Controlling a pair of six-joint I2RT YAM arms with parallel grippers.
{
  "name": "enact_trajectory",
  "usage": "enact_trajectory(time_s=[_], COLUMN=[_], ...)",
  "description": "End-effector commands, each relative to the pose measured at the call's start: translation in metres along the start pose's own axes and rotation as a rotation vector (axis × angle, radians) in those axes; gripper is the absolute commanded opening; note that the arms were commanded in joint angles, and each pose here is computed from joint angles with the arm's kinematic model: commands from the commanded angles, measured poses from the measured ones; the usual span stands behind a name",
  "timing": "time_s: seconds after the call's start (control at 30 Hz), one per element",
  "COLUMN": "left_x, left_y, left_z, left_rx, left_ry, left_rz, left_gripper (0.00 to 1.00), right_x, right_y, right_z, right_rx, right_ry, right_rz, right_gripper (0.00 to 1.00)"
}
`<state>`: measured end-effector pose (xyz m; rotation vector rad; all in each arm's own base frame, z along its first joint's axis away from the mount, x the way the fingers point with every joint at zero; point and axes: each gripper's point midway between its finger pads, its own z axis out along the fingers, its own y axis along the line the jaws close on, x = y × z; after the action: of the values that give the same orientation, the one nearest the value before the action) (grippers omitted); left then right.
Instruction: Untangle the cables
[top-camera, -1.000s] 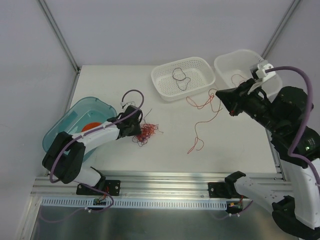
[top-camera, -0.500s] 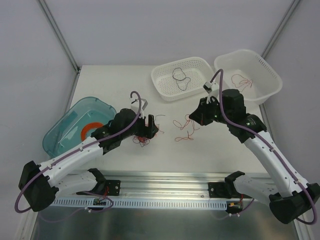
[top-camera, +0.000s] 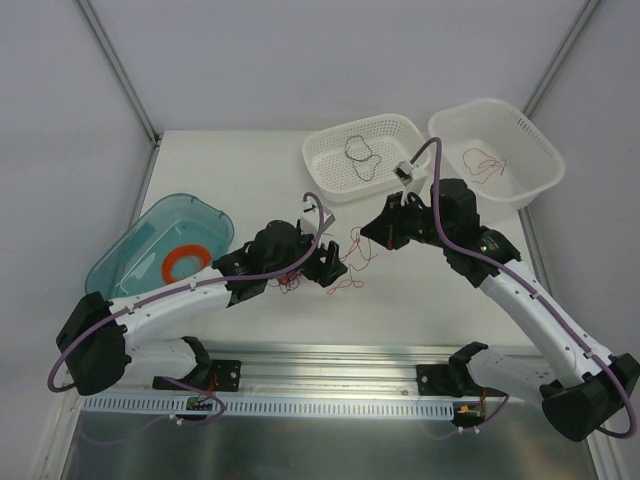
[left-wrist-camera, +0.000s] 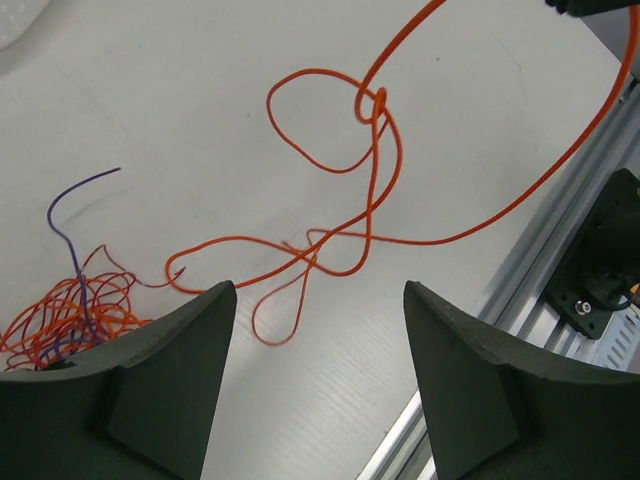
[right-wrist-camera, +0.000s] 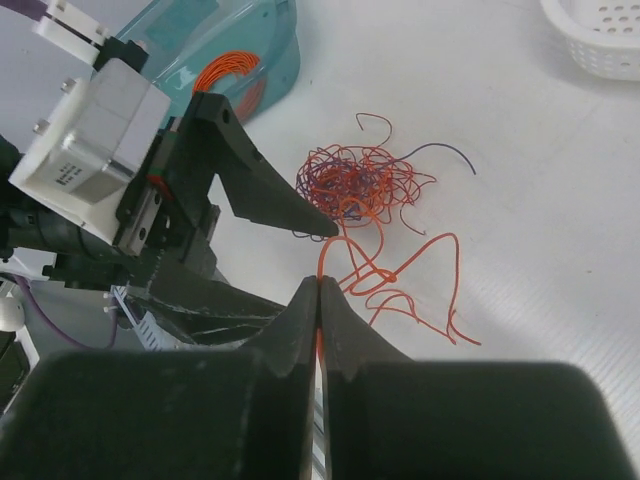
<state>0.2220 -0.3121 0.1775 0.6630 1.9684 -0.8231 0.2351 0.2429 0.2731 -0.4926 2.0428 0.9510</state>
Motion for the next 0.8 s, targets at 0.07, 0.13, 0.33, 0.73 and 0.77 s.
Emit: enact_trajectory(time_s=[0.07,0.13,0.33,0.73,0.77], left_x=[-0.044,-0.044,-0.040,0.003,0.009], left_y=[-0.033,-0.035,-0.038,-0.008,-0.006], left_z=[0.010,0.016,0.024,0.001,-0.002], left_rx=[0.140,0.145,0.160,0.044,0.033], left_ry=[-0.140,-0.138,-0.123,-0.088,-0.084], left_rz=[0.076,0.077,0.082,0.022,0.017], left_gripper=[0.66,0.64,0.46,0.00,0.00], right_x=[-0.010,-0.010,-0.007,-0.019,-0.020], right_y=[0.021,0.026,0.028,-0.023,-0.028], right_z=[-0.001,-0.001,-0.002,-0.028,-0.033], right_rx=[-0.082,-0.093,-0.099,0.155,0.176], right_ry=[-0.052,-0.053,-0.052,-0.105,-0.110], right_rz=[0.003,0.001,0.002,-0.036,-0.024], right_gripper=[0.01,0.01,0.01,0.01,0.01])
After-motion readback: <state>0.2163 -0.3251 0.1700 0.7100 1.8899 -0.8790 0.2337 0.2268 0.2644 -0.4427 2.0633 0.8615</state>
